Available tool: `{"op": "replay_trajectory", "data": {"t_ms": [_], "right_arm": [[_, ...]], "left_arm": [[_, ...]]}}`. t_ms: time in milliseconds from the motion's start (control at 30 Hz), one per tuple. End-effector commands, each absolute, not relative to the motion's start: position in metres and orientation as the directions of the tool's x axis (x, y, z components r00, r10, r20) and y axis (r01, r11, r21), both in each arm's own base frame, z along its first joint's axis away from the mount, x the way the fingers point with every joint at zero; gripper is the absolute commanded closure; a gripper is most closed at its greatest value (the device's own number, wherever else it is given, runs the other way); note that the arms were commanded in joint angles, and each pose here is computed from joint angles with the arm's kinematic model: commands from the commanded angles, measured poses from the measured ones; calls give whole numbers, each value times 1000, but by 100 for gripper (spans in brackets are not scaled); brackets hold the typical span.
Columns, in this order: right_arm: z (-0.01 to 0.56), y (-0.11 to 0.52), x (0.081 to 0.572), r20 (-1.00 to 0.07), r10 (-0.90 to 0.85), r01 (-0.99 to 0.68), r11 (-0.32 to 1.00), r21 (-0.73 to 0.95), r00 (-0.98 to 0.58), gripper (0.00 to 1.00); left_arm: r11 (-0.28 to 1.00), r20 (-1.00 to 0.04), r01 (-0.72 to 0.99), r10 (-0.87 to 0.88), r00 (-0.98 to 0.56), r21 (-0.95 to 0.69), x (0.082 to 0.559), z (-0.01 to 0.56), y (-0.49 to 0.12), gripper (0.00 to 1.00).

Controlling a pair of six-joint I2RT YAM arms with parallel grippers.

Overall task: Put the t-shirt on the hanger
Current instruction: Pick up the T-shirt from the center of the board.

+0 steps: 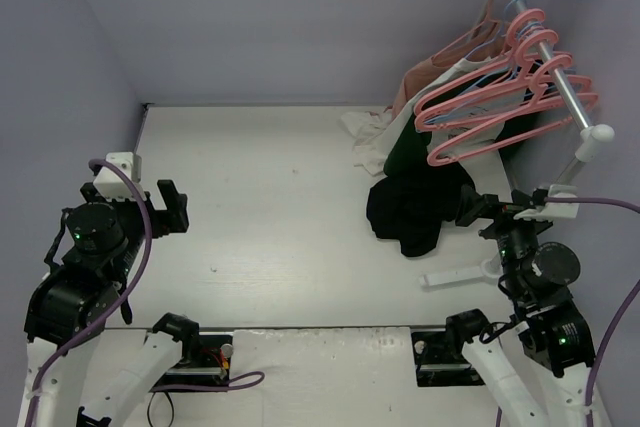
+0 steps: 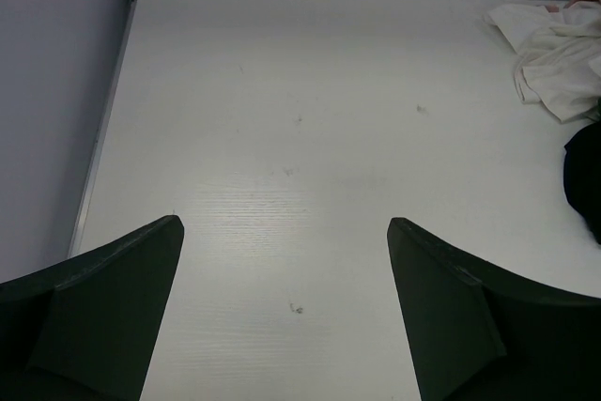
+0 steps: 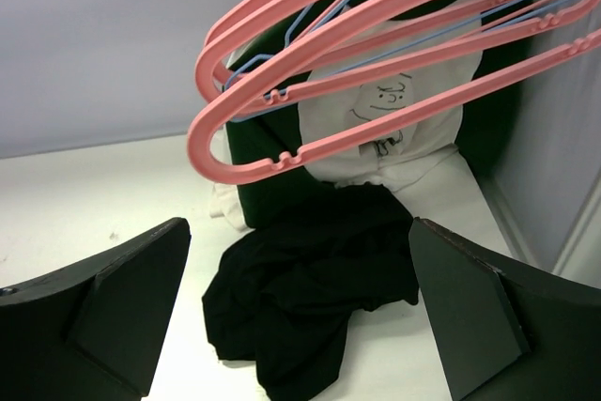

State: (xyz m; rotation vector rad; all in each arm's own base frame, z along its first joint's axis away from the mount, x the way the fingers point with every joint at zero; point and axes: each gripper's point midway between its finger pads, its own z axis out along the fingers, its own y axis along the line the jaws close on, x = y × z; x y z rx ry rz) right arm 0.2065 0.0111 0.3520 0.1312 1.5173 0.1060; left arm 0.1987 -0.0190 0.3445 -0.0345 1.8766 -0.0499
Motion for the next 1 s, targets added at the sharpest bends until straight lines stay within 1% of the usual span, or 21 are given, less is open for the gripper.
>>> {"op": "replay_trajectory", "data": {"t_ms": [0, 133, 167, 300, 433, 500, 533, 667, 767, 967], "right_arm": [[351, 26, 217, -984, 171, -49, 984, 168, 52, 0], [317, 51, 233, -976, 203, -122, 970, 212, -77, 0], [306, 54, 239, -970, 216, -114, 967, 229, -115, 0], [263, 56, 259, -927, 293, -14, 952, 305, -236, 0], [221, 49, 275, -871, 385, 142, 923, 358, -305, 0], [199, 47, 280, -851, 404, 195, 913, 357, -334, 0], [197, 45, 285, -851, 419, 213, 906, 367, -316, 0], [164, 44, 292, -811, 486, 298, 867, 400, -326, 0], [139, 39, 295, -785, 519, 377, 839, 393, -338, 0], [108, 37, 306, -751, 585, 458, 782, 423, -306, 0]], "left_arm": [[997, -953, -7, -71, -296, -72, 209, 347, -23, 14], [997, -945, -13, -74, -320, -74, 211, 336, -24, 14], [997, -944, -14, -78, -320, -78, 210, 336, -24, 14], [997, -937, -19, -83, -338, -81, 212, 328, -25, 14], [996, -928, -9, -84, -363, -87, 212, 318, -28, 14], [996, -924, 0, -84, -372, -91, 213, 315, -30, 14], [996, -923, 8, -84, -374, -94, 212, 314, -32, 14], [995, -920, 15, -83, -384, -97, 211, 309, -33, 14], [994, -918, 17, -89, -387, -104, 209, 305, -34, 14], [995, -916, 20, -79, -393, -95, 208, 300, -33, 14]]}}
